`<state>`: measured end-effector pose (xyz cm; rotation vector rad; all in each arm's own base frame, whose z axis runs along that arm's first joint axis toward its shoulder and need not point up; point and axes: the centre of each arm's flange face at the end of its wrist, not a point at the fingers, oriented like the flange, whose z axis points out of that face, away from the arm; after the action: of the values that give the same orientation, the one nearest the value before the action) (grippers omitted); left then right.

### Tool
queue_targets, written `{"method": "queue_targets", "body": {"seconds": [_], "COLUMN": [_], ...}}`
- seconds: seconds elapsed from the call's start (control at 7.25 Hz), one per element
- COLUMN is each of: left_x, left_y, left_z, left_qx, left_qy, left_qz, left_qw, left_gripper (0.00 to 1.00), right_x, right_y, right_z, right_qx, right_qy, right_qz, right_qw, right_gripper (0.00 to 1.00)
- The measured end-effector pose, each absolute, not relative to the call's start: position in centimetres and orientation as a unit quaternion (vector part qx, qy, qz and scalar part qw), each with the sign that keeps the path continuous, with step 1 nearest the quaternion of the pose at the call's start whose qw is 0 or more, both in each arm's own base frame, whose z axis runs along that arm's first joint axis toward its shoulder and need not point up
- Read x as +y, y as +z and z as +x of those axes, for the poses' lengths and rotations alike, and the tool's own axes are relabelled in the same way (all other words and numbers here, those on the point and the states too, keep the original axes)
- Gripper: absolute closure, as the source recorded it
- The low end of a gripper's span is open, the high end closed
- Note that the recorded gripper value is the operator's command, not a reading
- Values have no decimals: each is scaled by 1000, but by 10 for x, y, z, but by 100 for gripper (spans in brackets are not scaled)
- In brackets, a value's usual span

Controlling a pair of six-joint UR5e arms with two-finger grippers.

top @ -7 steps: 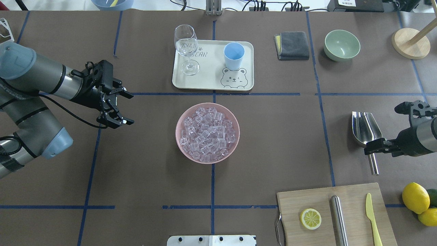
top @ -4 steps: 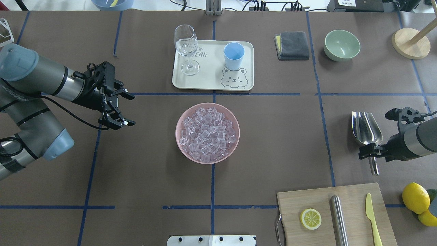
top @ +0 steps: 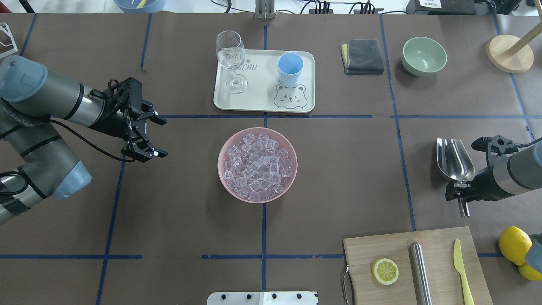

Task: Put ice in cup with scoop
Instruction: 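Close the right gripper on the metal scoop's handle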

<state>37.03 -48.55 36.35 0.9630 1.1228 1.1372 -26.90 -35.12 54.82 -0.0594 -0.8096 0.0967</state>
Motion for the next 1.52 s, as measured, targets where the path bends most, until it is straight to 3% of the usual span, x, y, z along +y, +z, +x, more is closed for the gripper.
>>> {"method": "queue_targets", "body": {"seconds": [0.55, 0.69, 0.83, 0.97, 1.52], "left_x": [-486, -486, -486, -486, -484], "left_y": [365, 364, 363, 362, 361], "left_z": [371, 371, 371, 372, 371], "left_qx": [484, 484, 484, 484, 485], "left_qy": [489, 489, 489, 489, 489], "left_qz": [413, 414, 414, 414, 416], "left_qw": [597, 596, 596, 595, 594], "left_gripper": [0, 0, 0, 0, 0], "right_x": [-350, -349, -349, -349, -360], "right_y": [543, 545, 547, 548, 532], "right_z": [-265, -265, -265, -265, -251], "right_qx": [-399, -398, -396, -395, -408], "right_qy": [46, 46, 47, 47, 57], "right_qz": [-29, -30, -31, -32, -12], "right_qw": [915, 916, 917, 917, 911], "right_gripper": [52, 60, 83, 100, 100]}}
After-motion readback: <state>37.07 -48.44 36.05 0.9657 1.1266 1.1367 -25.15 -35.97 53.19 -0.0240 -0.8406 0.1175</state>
